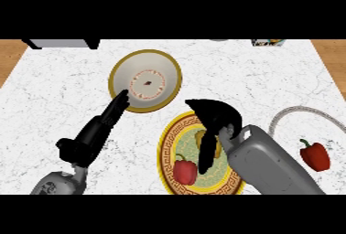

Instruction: Pick the lemon from the plate and place it in the bowl

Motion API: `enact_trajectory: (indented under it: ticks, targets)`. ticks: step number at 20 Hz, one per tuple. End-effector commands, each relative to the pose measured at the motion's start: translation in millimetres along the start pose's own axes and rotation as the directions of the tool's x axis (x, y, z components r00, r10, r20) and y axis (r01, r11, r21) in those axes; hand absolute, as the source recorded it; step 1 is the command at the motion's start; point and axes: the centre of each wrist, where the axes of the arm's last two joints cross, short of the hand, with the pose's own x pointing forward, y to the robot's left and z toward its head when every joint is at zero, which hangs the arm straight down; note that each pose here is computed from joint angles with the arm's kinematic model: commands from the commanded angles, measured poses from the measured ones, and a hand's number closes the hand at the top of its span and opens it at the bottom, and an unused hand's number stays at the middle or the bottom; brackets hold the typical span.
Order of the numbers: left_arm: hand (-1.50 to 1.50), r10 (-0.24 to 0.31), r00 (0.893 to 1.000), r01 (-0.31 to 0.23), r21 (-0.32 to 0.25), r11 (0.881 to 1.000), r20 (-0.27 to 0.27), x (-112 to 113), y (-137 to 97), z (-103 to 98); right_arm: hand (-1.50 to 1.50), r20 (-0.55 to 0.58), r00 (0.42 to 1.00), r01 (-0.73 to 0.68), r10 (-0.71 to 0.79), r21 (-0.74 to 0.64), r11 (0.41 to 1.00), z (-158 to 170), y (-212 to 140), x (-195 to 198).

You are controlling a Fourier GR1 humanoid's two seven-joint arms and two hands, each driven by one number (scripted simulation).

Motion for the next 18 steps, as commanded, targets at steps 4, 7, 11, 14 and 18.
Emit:
enact_trajectory:
  ticks: [4, 7, 11, 14, 18]
  targets:
    - [0.00, 0.016, 1.000, -0.016, 0.011, 1.000, -0.016, -6.4, -1.2, 5.0, -1.50, -0.132, 0.989, -0.082, 0.072, -0.071, 0.994, 5.5, 23.1, -0.4]
    - [0.00, 0.000, 1.000, 0.000, 0.006, 1.000, -0.002, -4.2, -2.5, -5.8, -1.50, -0.106, 0.990, -0.106, 0.095, -0.111, 0.988, 13.1, 32.1, 2.0]
    - [0.00, -0.004, 1.000, 0.004, -0.001, 1.000, 0.001, 2.1, -15.0, -1.7, -1.50, -0.159, 0.979, -0.150, 0.124, -0.164, 0.975, 3.9, 38.5, 6.7]
    - [0.00, 0.026, 1.000, -0.026, -0.005, 1.000, -0.005, 3.6, 4.7, 0.6, -1.50, -0.181, 0.976, -0.156, 0.124, -0.174, 0.972, 1.8, 55.5, -5.4]
    - [0.00, -0.003, 1.000, 0.003, -0.027, 1.000, 0.007, 0.8, -9.9, -4.5, -1.50, -0.200, 0.974, -0.146, 0.110, -0.171, 0.974, -2.3, 42.8, -14.4]
